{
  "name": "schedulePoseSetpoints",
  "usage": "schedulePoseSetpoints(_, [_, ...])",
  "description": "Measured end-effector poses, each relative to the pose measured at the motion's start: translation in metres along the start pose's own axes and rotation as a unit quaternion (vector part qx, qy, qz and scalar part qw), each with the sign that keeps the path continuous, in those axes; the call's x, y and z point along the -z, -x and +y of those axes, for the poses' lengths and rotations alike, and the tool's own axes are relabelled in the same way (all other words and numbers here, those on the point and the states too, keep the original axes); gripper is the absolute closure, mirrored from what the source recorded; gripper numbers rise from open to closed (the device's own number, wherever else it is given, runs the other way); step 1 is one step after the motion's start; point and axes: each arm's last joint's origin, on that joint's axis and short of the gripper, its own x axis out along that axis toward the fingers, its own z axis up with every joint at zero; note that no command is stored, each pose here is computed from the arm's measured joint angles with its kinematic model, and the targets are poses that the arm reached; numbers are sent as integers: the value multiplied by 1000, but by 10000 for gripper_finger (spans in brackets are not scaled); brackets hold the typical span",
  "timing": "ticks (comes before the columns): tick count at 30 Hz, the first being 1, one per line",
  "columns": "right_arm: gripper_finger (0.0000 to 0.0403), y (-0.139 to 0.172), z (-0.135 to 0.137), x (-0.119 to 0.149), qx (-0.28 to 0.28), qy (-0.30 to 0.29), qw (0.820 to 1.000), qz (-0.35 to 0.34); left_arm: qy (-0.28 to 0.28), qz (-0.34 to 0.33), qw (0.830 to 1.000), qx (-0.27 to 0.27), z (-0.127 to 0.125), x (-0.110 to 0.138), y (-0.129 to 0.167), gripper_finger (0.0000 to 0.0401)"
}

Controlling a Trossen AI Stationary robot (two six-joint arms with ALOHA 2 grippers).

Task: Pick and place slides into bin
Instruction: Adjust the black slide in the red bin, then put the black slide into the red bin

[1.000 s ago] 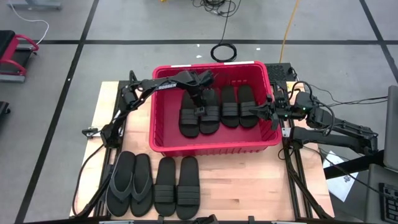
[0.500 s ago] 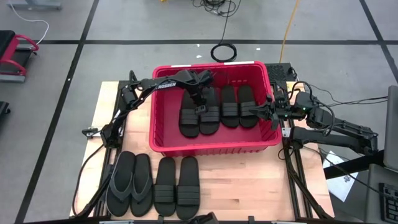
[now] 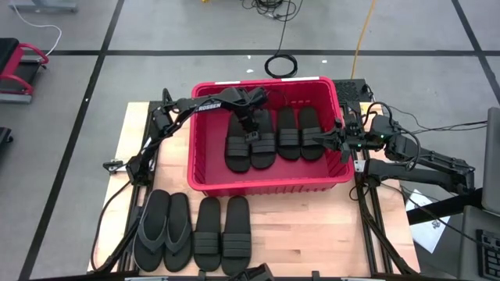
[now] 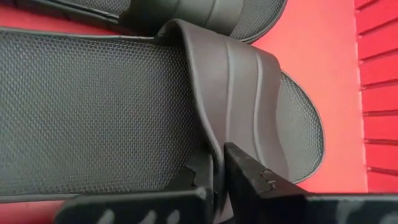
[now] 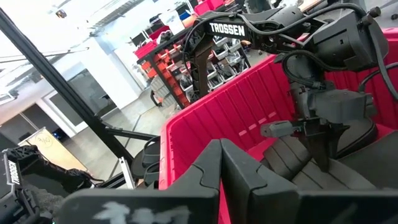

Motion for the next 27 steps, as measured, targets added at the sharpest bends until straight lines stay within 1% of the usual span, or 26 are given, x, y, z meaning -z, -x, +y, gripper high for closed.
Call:
schedulePoseSetpoints(4, [403, 0, 0, 0, -1, 0, 1000, 0, -20, -1, 1000, -6, -1, -1, 3, 341])
schedulePoseSetpoints(8, [403, 0, 0, 0, -1, -1, 1000, 0, -31, -5, 999, -21, -4, -3, 7, 286])
schedulePoseSetpoints(12, [403, 0, 0, 0, -1, 0, 1000, 1, -54, -4, 998, -39, -5, -6, 12, 227])
schedulePoseSetpoints(17, [403, 0, 0, 0, -2, 2, 1000, 1, -88, -3, 993, -82, -16, -18, 22, 162])
schedulePoseSetpoints(22, [403, 0, 0, 0, -2, 12, 1000, 1, -123, -20, 988, -90, -36, -37, 45, 123])
schedulePoseSetpoints(27, [403, 0, 0, 0, -2, 30, 1000, 1, -148, -34, 984, -90, -70, -55, 85, 108])
